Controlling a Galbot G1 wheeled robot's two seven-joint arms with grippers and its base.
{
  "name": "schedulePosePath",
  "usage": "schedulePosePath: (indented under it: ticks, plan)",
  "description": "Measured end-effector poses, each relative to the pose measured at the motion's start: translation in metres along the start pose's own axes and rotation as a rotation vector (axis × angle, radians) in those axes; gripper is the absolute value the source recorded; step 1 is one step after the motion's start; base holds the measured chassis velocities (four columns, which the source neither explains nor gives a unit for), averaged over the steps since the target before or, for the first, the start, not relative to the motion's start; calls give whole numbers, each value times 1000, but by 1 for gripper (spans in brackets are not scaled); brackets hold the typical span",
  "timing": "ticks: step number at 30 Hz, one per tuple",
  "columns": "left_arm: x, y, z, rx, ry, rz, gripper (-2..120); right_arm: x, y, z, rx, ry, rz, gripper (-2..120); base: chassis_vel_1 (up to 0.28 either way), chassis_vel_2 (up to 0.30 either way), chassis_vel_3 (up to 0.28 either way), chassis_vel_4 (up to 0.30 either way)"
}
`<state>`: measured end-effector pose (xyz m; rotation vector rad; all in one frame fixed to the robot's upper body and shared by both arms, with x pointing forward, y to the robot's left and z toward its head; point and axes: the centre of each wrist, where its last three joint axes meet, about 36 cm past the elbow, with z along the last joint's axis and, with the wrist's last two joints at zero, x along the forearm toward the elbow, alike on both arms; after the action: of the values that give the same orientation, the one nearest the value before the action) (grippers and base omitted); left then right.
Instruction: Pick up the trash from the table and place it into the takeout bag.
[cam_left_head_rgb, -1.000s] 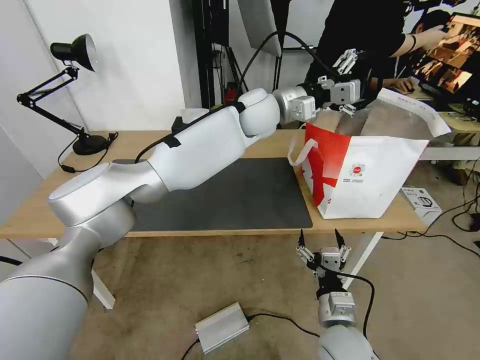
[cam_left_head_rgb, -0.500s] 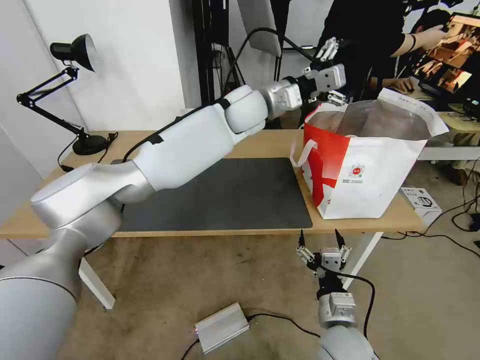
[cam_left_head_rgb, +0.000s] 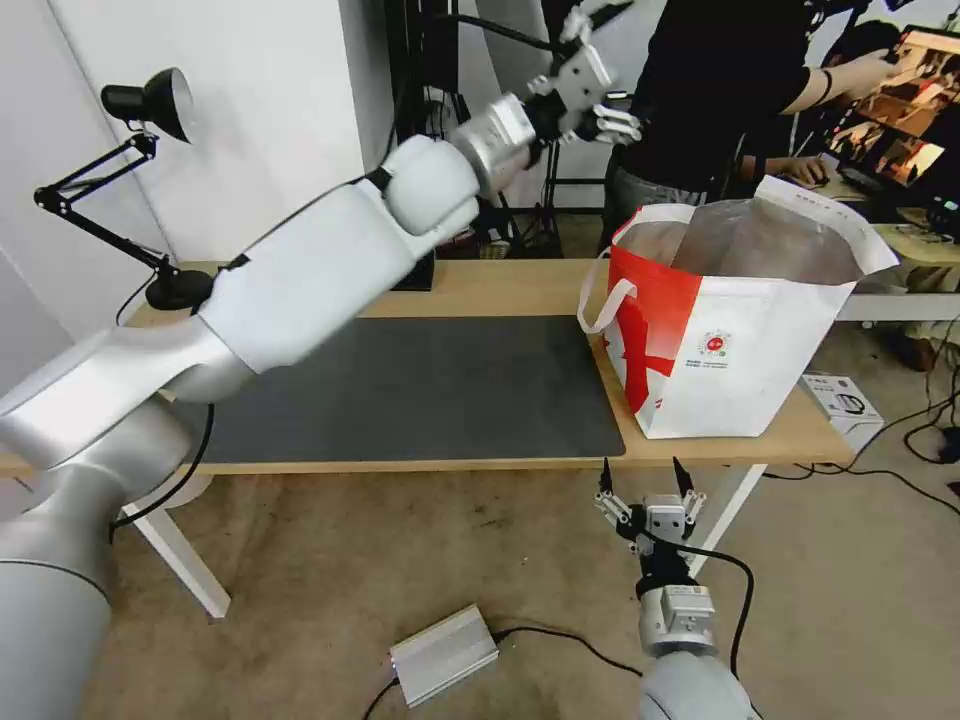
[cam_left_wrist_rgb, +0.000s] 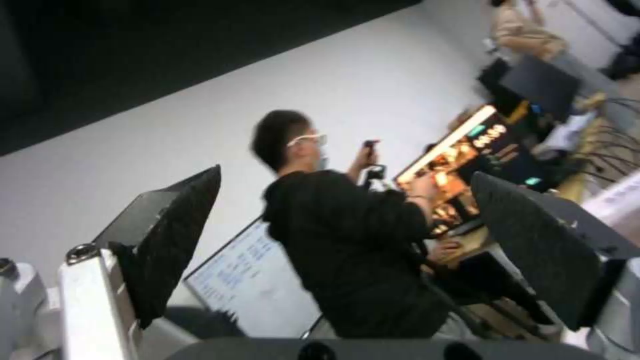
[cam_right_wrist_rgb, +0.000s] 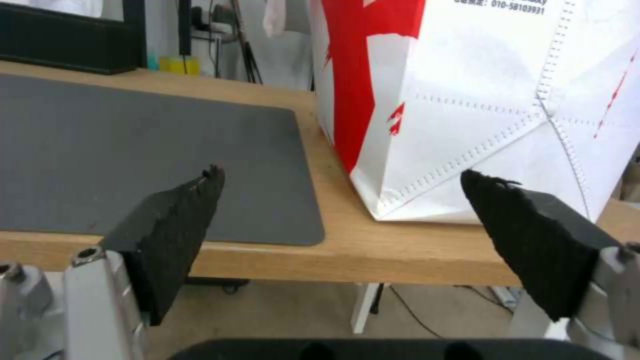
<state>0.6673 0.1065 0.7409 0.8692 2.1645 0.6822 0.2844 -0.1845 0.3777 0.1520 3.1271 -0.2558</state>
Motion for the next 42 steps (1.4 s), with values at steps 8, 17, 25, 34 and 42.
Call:
schedulePosePath:
  ticks: [8, 17, 25, 34, 42]
  plan:
    - [89, 44, 6, 20, 101, -144, 100, -3, 0, -1, -2, -5, 2, 93, 0, 0, 0, 0]
    - [265, 41, 9, 29, 280, -236, 100, -7, 1, -3, 10, 0, -8, 95, 0, 0, 0, 0]
    - [358, 11, 1, 10, 386, -249, 100, -2, -5, 1, 33, 15, -31, 96, 0, 0, 0, 0]
    - [413, -48, 2, 78, 463, -317, 100, 9, -28, 3, 77, 40, -50, 98, -5, -4, -5, -14]
    - [472, -138, -8, 212, 584, -449, 100, 6, -34, 4, 92, 37, -47, 98, 0, 0, 0, 0]
